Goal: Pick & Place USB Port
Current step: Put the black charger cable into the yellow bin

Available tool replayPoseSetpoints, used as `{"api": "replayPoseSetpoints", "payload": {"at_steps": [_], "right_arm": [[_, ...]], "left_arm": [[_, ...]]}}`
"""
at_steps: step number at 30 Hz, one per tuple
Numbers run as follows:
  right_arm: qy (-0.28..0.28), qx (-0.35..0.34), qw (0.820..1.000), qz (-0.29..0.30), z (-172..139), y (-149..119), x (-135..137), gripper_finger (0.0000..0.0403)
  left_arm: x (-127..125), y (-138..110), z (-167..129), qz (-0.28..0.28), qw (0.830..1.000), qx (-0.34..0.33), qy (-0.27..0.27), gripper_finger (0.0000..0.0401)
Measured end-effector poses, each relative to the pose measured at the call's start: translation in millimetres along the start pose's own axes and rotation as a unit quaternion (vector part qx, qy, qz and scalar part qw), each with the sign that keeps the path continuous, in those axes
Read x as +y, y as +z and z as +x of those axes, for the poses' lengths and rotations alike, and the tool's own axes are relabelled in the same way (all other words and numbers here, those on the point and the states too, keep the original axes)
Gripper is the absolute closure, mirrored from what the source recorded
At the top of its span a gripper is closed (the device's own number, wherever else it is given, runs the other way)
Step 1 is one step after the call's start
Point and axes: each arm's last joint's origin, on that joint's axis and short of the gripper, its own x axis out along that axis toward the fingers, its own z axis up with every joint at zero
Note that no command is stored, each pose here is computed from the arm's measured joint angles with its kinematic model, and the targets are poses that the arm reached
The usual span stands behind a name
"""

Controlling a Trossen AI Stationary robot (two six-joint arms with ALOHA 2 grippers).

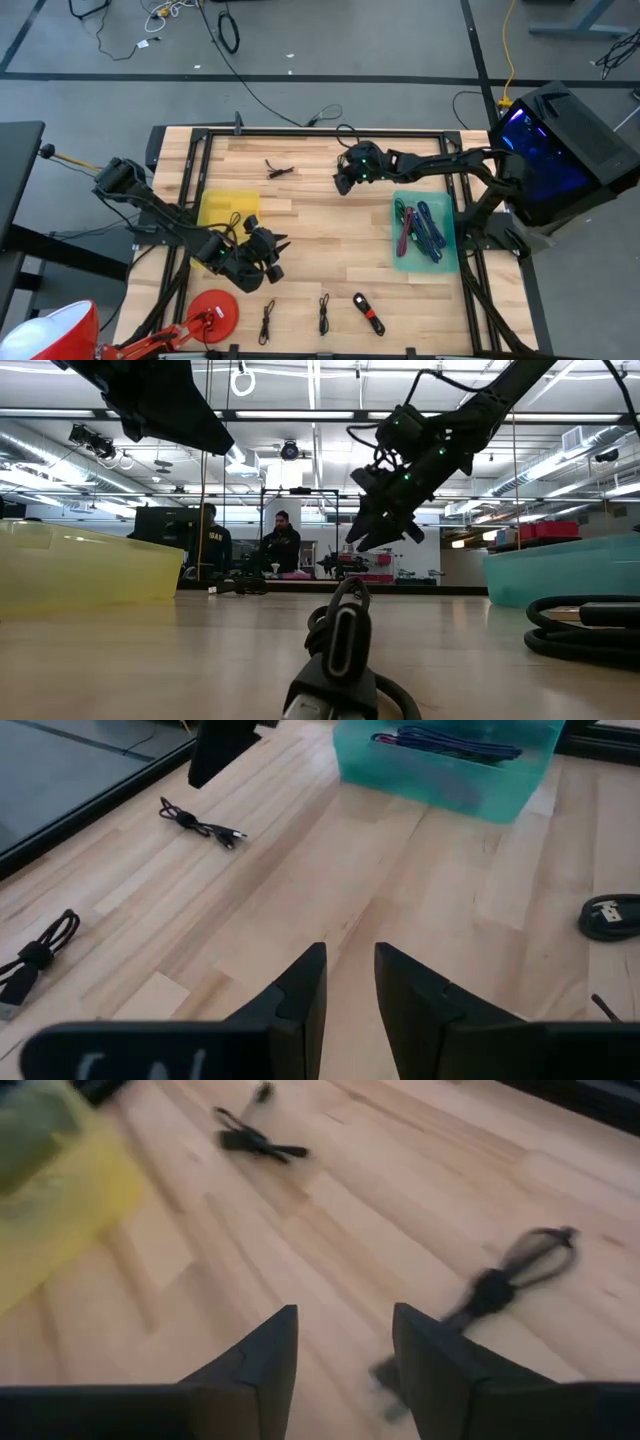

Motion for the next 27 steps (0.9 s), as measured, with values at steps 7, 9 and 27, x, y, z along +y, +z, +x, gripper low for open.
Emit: {"api": "replayPoseSetpoints", "payload": {"at_steps": [7, 9, 27], "right_arm": [[-0.028, 0.031, 0.999, 0.01, 13, -11, -8, 0.0256], [-0.028, 0.037, 0.999, 0.017, 16, -12, -10, 0.0256], [-0.051, 0.089, 0.994, 0.035, 41, -35, -21, 0.0257]], "left_arm": [[0, 0, 0, -0.001, 1.0, -0.001, -0.001, 0.0309], [0, 0, 0, 0.0, 1.0, -0.001, -0.001, 0.0309], [0, 0, 0, 0.001, 1.0, -0.001, -0.001, 0.0309]]}}
